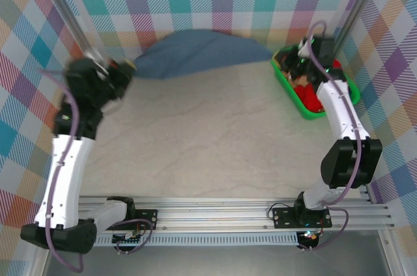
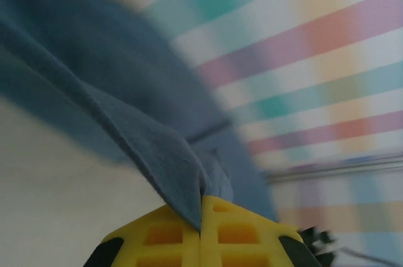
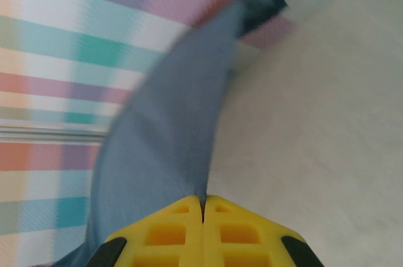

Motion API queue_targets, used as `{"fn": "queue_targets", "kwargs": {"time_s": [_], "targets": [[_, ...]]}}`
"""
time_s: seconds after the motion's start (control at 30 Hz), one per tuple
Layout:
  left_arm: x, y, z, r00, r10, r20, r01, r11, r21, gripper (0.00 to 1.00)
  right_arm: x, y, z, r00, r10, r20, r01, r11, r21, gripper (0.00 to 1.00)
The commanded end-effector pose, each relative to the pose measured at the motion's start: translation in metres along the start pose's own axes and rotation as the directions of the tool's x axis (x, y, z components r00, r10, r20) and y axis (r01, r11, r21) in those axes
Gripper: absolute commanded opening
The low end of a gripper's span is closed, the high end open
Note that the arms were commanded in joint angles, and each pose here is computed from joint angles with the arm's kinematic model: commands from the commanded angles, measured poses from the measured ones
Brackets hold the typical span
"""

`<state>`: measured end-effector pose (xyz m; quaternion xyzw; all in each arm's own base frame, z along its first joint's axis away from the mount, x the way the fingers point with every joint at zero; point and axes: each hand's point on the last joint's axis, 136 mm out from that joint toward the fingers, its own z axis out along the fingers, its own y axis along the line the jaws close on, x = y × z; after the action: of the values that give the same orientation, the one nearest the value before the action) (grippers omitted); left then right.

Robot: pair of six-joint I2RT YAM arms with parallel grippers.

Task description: Fold and stack the t-shirts

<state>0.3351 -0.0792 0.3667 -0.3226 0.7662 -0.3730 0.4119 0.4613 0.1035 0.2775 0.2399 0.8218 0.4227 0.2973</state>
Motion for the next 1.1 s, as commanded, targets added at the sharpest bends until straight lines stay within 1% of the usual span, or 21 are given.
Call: {"fn": "queue_targets", "kwargs": {"time_s": [0.0,0.07,0.1,0.2,0.27,0.4,0.67,0.73,0.87,0.93,1.07], "targets": [[0.082,0.110,0.023,0.984,-0.118,-0.135,0.079,0.961,-0.267,0.00,0.044,-0.074,0.017,0.997,0.028,-0.073,-0.017,0.989,0.148,0.00],[0.131,0.151,0.032,0.960,-0.179,-0.215,0.103,0.940,-0.324,0.00,0.068,-0.128,0.023,0.992,0.072,-0.101,-0.042,0.961,0.273,0.00],[0.151,0.176,0.031,0.951,-0.198,-0.238,0.093,0.915,-0.392,0.00,0.081,-0.153,0.024,0.988,0.102,-0.118,-0.056,0.940,0.337,0.00],[0.188,0.235,0.025,0.931,-0.234,-0.279,0.042,0.831,-0.555,0.00,0.107,-0.194,0.027,0.971,0.158,-0.180,-0.062,0.892,0.448,0.00],[0.199,0.251,0.025,0.925,-0.235,-0.298,0.016,0.809,-0.588,0.00,0.121,-0.212,0.024,0.955,0.208,-0.211,-0.072,0.855,0.513,0.00],[0.204,0.258,0.018,0.929,-0.237,-0.285,-0.001,0.766,-0.642,0.00,0.135,-0.229,0.010,0.949,0.221,-0.225,-0.039,0.791,0.611,0.00],[0.190,0.236,0.008,0.949,-0.203,-0.242,0.003,0.772,-0.636,0.00,0.146,-0.224,-0.015,0.957,0.178,-0.229,0.032,0.719,0.694,0.00],[0.187,0.234,0.004,0.952,-0.195,-0.237,0.000,0.772,-0.636,0.00,0.147,-0.225,-0.026,0.962,0.166,-0.218,0.045,0.691,0.721,0.00],[0.184,0.235,0.001,0.955,-0.178,-0.238,-0.019,0.763,-0.647,0.00,0.148,-0.232,-0.064,0.975,0.134,-0.176,0.061,0.604,0.795,0.00],[0.186,0.240,0.001,0.953,-0.180,-0.244,-0.027,0.751,-0.659,0.00,0.156,-0.234,-0.077,0.974,0.143,-0.176,0.060,0.586,0.808,0.00],[0.190,0.253,-0.001,0.952,-0.181,-0.246,-0.044,0.716,-0.697,0.00,0.185,-0.245,-0.100,0.962,0.219,-0.162,0.010,0.565,0.825,0.00]]}}
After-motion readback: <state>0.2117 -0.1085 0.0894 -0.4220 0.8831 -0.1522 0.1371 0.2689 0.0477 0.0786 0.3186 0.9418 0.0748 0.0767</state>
